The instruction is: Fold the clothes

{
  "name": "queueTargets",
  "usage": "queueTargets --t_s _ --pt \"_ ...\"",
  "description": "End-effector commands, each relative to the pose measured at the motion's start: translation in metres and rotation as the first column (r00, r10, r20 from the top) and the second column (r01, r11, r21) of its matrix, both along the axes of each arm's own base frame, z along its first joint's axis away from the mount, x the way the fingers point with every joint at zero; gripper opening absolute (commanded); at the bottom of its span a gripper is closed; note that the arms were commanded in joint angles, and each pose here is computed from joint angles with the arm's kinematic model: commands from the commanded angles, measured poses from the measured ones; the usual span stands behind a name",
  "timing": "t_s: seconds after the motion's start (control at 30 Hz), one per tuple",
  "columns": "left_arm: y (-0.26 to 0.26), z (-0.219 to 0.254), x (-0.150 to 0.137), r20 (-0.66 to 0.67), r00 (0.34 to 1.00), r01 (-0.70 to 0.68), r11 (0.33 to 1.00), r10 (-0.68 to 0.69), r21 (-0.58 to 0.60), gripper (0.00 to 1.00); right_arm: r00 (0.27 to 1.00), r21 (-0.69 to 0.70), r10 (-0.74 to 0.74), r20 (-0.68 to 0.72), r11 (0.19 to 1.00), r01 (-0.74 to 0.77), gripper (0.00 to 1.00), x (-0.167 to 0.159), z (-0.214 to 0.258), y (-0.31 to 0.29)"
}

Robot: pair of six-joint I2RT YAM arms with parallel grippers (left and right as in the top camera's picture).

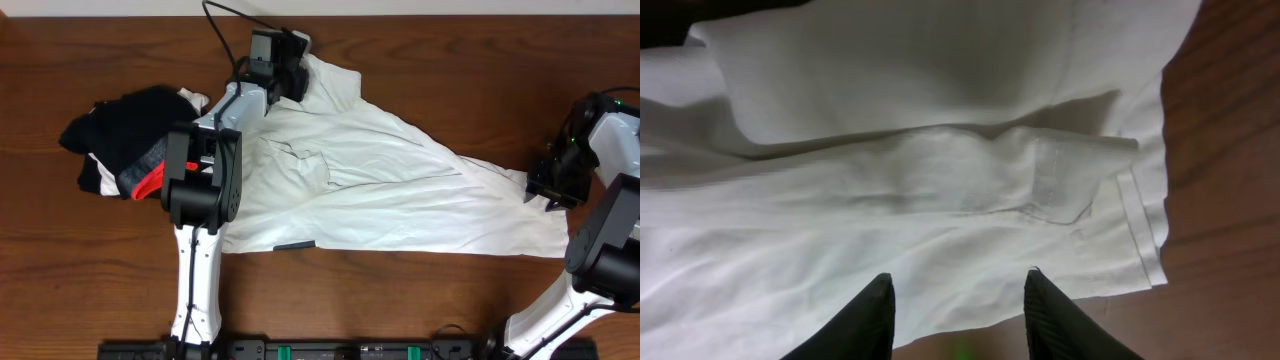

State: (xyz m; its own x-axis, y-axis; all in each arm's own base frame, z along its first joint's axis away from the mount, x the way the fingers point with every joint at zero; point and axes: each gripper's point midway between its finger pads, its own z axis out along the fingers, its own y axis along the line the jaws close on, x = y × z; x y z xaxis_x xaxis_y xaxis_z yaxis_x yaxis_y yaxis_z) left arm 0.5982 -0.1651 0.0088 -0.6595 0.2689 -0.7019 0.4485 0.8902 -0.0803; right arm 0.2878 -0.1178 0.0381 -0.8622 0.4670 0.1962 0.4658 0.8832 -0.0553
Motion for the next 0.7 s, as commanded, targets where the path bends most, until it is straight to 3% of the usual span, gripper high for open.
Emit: queueTargets --t_s 0.0,0.3,0.67 --pt "0.004 -0.001 0.007 0.001 1.000 -0.012 1.000 0.011 0.012 0.06 1.000 -0.003 -0.021 0.016 1.000 0.021 0.40 0.000 0.006 -0.001" --pt "0.031 0.064 0.017 0.078 0.993 -0.088 0.995 0.084 0.052 0.06 1.000 -0.002 -0.020 0.013 1.000 0.020 0.40 -0.001 0.006 0.000" --pt "0.061 0.140 -0.014 0.065 0.992 -0.110 0.990 0.105 0.085 0.06 1.000 -0.002 -0.017 0.014 1.000 0.017 0.40 -0.001 0.006 -0.001"
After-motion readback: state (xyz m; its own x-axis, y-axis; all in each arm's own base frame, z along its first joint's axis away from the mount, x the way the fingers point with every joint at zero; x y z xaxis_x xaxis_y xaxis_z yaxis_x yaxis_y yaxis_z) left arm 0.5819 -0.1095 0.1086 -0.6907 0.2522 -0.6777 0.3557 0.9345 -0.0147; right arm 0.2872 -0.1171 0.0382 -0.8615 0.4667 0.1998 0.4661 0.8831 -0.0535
